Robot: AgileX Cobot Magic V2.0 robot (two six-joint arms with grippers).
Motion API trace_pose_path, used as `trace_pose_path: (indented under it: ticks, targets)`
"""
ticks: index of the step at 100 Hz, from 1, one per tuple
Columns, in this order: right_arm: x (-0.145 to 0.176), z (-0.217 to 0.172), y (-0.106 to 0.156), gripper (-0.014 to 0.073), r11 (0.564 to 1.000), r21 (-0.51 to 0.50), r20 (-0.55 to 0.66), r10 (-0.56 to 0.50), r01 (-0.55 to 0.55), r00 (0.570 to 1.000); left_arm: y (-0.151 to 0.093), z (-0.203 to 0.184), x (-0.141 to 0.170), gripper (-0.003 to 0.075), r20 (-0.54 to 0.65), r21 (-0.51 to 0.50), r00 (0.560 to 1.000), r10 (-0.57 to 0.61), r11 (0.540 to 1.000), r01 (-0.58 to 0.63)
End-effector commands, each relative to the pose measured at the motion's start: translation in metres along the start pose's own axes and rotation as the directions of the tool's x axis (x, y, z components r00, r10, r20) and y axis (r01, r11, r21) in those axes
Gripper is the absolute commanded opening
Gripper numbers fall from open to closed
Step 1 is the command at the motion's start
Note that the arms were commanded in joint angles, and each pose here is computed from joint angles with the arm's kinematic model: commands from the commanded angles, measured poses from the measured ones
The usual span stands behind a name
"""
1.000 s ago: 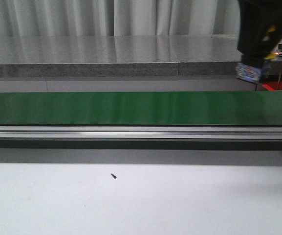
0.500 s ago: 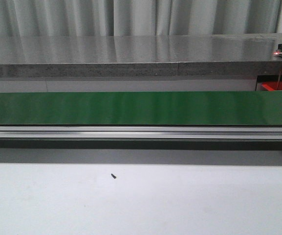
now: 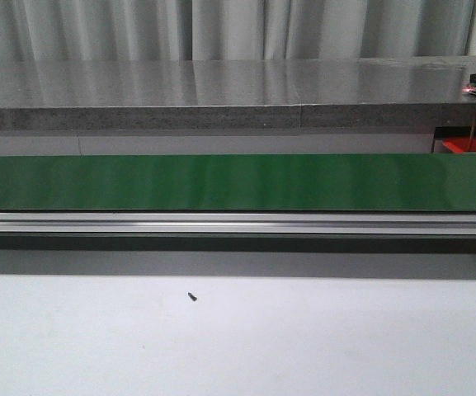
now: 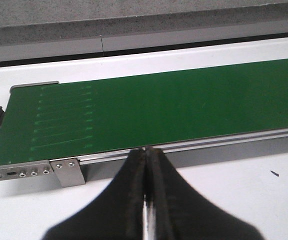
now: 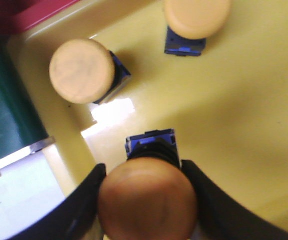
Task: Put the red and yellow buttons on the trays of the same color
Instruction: 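Carry the yellow button to the yellow tray and release it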
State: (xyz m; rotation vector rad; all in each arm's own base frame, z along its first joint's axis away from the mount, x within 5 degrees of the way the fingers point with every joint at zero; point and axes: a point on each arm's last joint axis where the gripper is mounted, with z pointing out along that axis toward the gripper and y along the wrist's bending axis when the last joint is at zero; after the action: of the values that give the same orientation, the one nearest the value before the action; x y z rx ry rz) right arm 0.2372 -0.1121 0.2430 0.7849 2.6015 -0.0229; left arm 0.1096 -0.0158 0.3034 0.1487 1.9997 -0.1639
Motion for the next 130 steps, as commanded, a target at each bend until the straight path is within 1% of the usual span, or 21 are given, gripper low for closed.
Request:
trace_pose_path:
  ticks: [1, 12, 35, 51, 56, 58, 68, 71, 77, 98, 120, 130]
  targets:
    - [-0.01, -0.012, -0.006, 0.013, 0.999, 0.003, 0.123, 0.036, -0.037, 0.992, 0.0, -0.004, -0.014, -0.002, 0.085, -0.004, 0.996, -0.011, 1.0, 0.011]
    - [-0.011, -0.009, -0.013, 0.013, 0.997, 0.012, 0.128, 0.075, -0.077, 0.989, 0.0, -0.004, -0.014, -0.002, 0.085, -0.004, 0.996, -0.011, 1.0, 0.011]
    - [-0.012, 0.016, -0.025, 0.013, 0.988, 0.038, 0.046, 0.145, -0.146, 0.988, 0.0, -0.004, -0.014, -0.002, 0.085, -0.004, 0.996, -0.011, 1.0, 0.011]
    - [-0.01, 0.031, -0.026, 0.0135, 0.988, 0.05, -0.005, 0.148, -0.148, 0.989, 0.0, -0.004, -0.014, -0.002, 0.085, -0.004, 0.996, -0.011, 1.0, 0.011]
    - [-0.011, 0.032, -0.026, 0.0172, 0.988, 0.052, -0.006, 0.146, -0.146, 0.989, 0.0, -0.004, -0.014, -0.002, 0.085, -0.004, 0.996, -0.011, 1.0, 0.011]
    - [-0.011, 0.032, -0.026, 0.0202, 0.988, 0.052, -0.007, 0.146, -0.146, 0.989, 0.0, -0.004, -0.014, -0.002, 0.085, -0.004, 0.996, -0.011, 1.0, 0.011]
    - [-0.011, 0.032, -0.026, 0.0399, 0.988, 0.052, -0.003, 0.146, -0.146, 0.989, 0.0, -0.004, -0.014, -0.002, 0.085, -0.004, 0.996, -0.011, 1.0, 0.011]
    - [-0.011, 0.032, -0.026, 0.0441, 0.988, 0.051, -0.001, 0.146, -0.146, 0.989, 0.0, -0.004, -0.014, -0.002, 0.085, -0.004, 0.996, -0.011, 1.0, 0.011]
    - [-0.012, 0.032, -0.026, 0.0491, 0.988, 0.05, 0.006, 0.146, -0.146, 0.989, 0.0, -0.004, -0.014, -0.002, 0.085, -0.004, 0.996, -0.011, 1.0, 0.011]
    - [-0.011, 0.024, -0.026, 0.0483, 0.988, 0.047, 0.015, 0.144, -0.145, 0.989, 0.0, -0.004, -0.014, -0.002, 0.085, -0.004, 0.996, -0.011, 1.0, 0.011]
    - [-0.01, -0.009, -0.021, 0.0483, 0.991, 0.025, 0.112, 0.131, -0.135, 0.985, 0.0, -0.004, -0.014, -0.002, 0.085, -0.004, 0.996, -0.011, 1.0, 0.011]
    - [-0.007, -0.028, -0.013, 0.0483, 0.995, 0.004, 0.159, 0.102, -0.104, 0.982, 0.0, -0.004, -0.014, -0.002, 0.085, -0.004, 0.996, -0.011, 1.0, 0.011]
